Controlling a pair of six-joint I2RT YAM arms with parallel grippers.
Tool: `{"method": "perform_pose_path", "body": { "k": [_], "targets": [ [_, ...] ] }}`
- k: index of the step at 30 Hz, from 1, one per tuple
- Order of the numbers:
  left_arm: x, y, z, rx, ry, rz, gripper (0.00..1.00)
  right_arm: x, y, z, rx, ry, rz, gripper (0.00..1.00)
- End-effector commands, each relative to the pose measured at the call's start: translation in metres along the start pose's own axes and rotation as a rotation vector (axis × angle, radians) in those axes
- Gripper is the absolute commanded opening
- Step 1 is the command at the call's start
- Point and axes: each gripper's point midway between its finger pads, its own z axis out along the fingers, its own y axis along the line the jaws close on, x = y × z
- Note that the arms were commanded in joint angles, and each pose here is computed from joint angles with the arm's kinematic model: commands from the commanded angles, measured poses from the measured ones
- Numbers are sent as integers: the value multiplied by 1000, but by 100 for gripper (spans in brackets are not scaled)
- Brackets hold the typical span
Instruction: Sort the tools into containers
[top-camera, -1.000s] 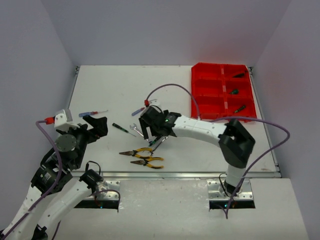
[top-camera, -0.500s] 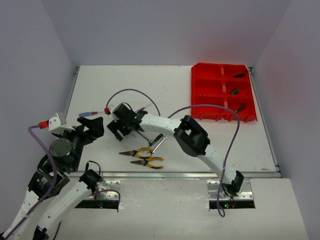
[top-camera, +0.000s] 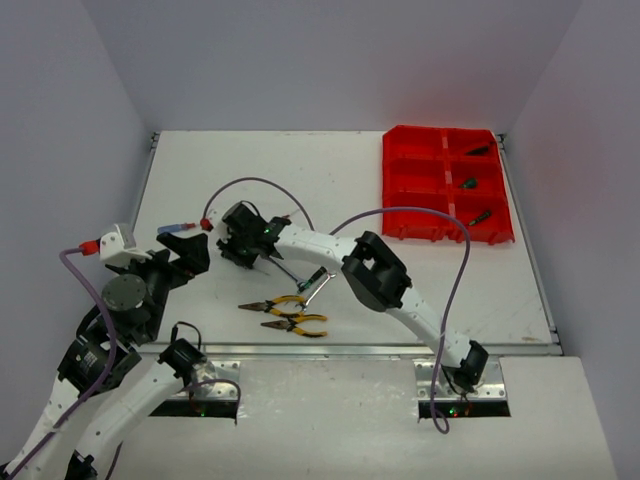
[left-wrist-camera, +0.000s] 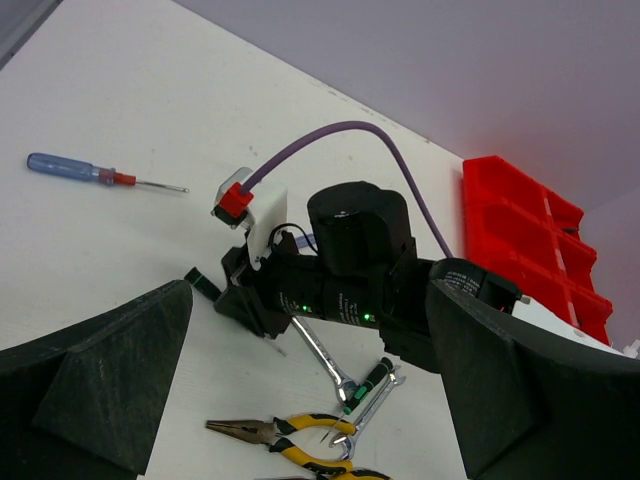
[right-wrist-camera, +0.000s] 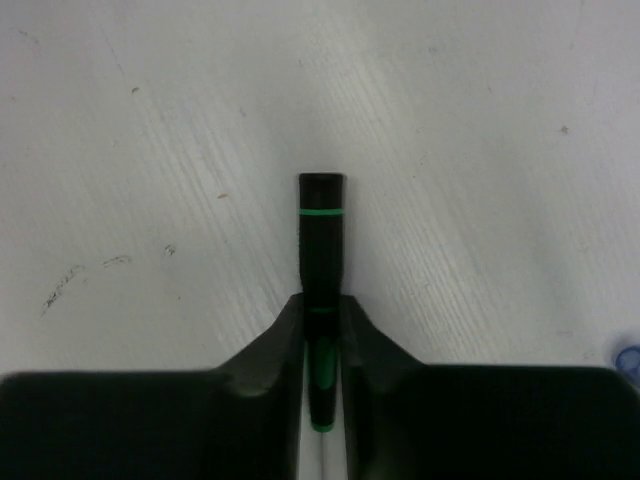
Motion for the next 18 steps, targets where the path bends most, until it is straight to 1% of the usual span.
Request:
{"method": "perform_pose_path", "body": {
  "k": [1, 2, 4, 7, 9, 11, 13, 15, 17, 18],
  "targets": [
    [-3, -4, 1, 12, -8, -3, 100, 21, 2, 4, -29, 41, 35, 0],
    [-3, -5, 1, 12, -8, -3, 100, 23, 8, 4, -42, 31, 43, 0],
    [-2, -5, 2, 11, -5, -1, 100, 10, 14, -4, -60, -12, 49, 0],
    [-2, -4, 2, 8, -2, 2, 100, -47, 31, -43, -133, -144, 71, 0],
    [-3, -4, 1, 8, -8, -4, 100, -94, 36, -90, -151, -263, 70, 0],
    [-5, -3, 0, 11, -14, -9, 100, -128, 29, -140, -109, -369, 67, 0],
    [-6, -2, -1, 14, -20, -15, 100, -130, 14, -173, -39, -398, 99, 0],
    [-7, -2, -2, 15, -23, -17, 100, -124, -32, -223, 96, -441, 187, 0],
    [-7, -3, -2, 19, -22, -18, 100, -90, -90, -265, 266, -451, 335, 0],
    [-6, -3, -2, 20, -22, -18, 100, -70, -108, -283, 334, -451, 392, 0]
  ]
}}
